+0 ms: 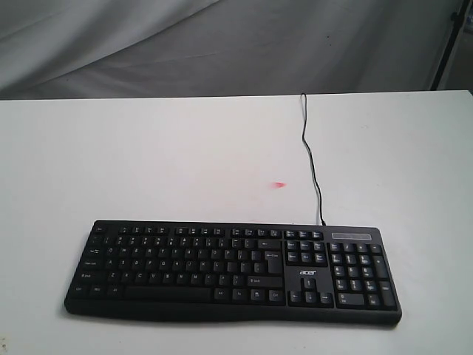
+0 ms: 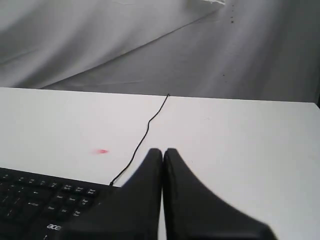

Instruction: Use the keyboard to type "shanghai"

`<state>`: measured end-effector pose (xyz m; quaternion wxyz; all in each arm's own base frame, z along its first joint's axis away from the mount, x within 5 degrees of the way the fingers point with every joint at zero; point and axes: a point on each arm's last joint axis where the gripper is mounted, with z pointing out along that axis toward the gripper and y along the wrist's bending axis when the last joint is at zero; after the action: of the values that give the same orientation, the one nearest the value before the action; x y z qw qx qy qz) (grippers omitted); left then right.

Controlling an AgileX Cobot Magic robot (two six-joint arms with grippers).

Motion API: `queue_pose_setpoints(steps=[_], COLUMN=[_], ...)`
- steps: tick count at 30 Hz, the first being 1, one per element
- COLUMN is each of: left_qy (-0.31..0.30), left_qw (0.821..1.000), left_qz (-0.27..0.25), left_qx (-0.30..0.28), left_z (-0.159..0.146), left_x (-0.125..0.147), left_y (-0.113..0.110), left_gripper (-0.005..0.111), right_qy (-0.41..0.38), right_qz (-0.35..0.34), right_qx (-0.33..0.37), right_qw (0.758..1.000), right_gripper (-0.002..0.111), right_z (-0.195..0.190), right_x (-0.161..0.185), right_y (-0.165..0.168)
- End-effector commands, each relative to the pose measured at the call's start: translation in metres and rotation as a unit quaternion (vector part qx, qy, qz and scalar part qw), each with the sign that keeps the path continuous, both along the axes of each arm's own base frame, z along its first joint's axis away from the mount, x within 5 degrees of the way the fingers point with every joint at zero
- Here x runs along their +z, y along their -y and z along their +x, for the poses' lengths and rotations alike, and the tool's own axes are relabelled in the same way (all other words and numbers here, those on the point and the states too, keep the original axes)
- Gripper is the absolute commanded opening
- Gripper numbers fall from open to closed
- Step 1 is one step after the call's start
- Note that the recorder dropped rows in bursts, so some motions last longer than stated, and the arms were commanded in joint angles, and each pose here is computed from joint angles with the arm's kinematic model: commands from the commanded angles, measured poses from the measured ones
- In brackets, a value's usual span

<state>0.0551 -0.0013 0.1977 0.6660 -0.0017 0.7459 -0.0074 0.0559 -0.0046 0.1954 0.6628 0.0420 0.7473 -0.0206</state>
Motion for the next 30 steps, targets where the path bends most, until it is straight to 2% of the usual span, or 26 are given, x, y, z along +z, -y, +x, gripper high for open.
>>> queue_pose_setpoints(steps=[1, 8, 30], left_qy=[-0.001, -0.001, -0.001], left_qw=[1.0, 1.0, 1.0], left_qz=[-0.003, -0.003, -0.003], left_qx=[-0.002, -0.002, -0.002], left_z=[0.0, 0.0, 0.0], left_x=[0.0, 0.0, 0.0], left_y=[0.0, 0.0, 0.0], left_gripper=[0.001, 0.001, 0.001], right_qy=[-0.013, -0.073, -0.072], right_qz=[-0.011, -0.007, -0.007], right_qx=[0.002, 0.004, 0.004], right_qw=[1.0, 0.997, 0.997], right_gripper=[0.0, 0.0, 0.0], right_z=[-0.001, -0.003, -0.003], right_x=[-0.003, -0.014, -0.014], right_y=[0.0, 0.0, 0.0])
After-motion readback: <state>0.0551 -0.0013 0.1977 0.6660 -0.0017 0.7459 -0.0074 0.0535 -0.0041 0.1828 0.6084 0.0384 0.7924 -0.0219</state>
